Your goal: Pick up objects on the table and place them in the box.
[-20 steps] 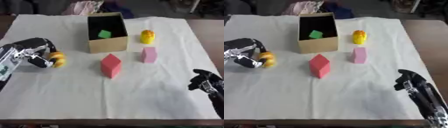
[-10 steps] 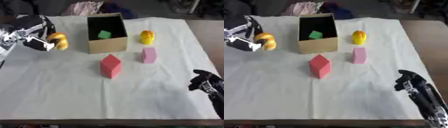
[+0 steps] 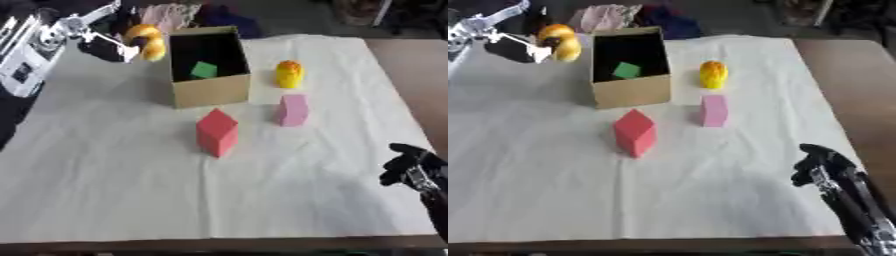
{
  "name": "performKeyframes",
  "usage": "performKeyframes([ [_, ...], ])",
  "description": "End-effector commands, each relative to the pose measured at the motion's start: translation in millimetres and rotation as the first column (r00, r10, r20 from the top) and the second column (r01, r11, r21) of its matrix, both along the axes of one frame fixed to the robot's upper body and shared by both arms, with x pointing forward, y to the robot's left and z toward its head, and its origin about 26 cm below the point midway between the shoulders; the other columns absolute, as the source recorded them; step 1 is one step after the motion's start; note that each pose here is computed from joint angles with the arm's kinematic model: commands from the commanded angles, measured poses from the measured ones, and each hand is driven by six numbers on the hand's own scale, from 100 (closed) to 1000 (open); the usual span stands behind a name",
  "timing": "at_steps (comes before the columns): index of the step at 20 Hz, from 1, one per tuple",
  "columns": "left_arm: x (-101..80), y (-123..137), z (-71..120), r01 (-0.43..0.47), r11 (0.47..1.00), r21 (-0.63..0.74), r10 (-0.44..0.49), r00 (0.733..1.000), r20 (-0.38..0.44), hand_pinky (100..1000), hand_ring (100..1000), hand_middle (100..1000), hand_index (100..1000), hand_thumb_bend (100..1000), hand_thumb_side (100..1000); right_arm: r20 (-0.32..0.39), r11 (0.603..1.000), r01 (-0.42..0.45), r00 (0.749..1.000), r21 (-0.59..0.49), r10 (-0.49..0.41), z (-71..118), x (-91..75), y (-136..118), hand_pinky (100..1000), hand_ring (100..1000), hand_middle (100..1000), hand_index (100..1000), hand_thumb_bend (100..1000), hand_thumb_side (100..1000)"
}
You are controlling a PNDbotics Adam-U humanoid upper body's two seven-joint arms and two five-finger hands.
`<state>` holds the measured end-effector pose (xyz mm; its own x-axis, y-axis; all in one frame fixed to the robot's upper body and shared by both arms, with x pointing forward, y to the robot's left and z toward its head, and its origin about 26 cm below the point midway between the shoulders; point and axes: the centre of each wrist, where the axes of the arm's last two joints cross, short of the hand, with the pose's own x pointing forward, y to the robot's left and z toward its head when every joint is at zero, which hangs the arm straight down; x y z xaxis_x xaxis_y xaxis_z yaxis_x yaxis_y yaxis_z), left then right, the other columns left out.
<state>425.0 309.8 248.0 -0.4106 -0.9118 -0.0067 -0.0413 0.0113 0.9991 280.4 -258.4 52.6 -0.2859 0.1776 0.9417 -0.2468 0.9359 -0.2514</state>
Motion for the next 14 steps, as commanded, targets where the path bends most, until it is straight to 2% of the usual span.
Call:
performKeyframes([
  [1, 9.5, -8, 2.9, 0.010, 1.000, 0.016, -0.010, 1.000, 0.028, 648, 458, 437, 632, 100, 213, 0.017, 1.000, -0.018, 1.000, -0.014, 0.019, 6.5, 1.8, -2, 538, 534, 535, 793, 100, 661],
  [7, 26.9, -23, -18.8, -0.011, 1.000, 0.012, 0.010, 1.000, 0.029, 753, 574, 556, 739, 100, 207, 0.016, 0.999, -0.036, 0.999, -0.009, 0.036, 7.0, 2.6, 1, 539, 534, 535, 794, 100, 666],
  [9, 29.8, -26, -25.1, -0.013, 1.000, 0.003, 0.013, 0.999, 0.046, 803, 646, 633, 805, 100, 202, 0.016, 0.999, -0.040, 0.999, -0.007, 0.040, 7.1, 2.7, 1, 539, 534, 535, 794, 100, 665],
  [10, 30.4, -28, -27.7, -0.010, 1.000, 0.008, 0.010, 0.999, 0.049, 822, 693, 688, 836, 100, 248, 0.016, 0.999, -0.041, 0.999, -0.006, 0.041, 7.2, 2.8, 1, 539, 534, 535, 794, 100, 663],
  [12, 30.5, -29, -30.0, -0.008, 1.000, 0.023, 0.007, 0.998, 0.060, 854, 775, 782, 889, 100, 408, 0.016, 0.999, -0.039, 0.999, -0.006, 0.039, 7.3, 2.8, 1, 539, 534, 535, 794, 100, 665],
  [13, 30.3, -30, -30.5, -0.010, 0.999, 0.031, 0.008, 0.998, 0.065, 857, 781, 788, 894, 100, 420, 0.017, 0.999, -0.038, 0.999, -0.005, 0.038, 7.3, 2.8, 1, 539, 534, 535, 794, 100, 665],
  [14, 29.9, -29, -30.7, -0.016, 0.999, 0.036, 0.014, 0.997, 0.071, 879, 826, 835, 926, 100, 525, 0.019, 0.999, -0.038, 0.999, -0.005, 0.038, 7.7, 2.9, 1, 539, 534, 535, 794, 100, 657],
])
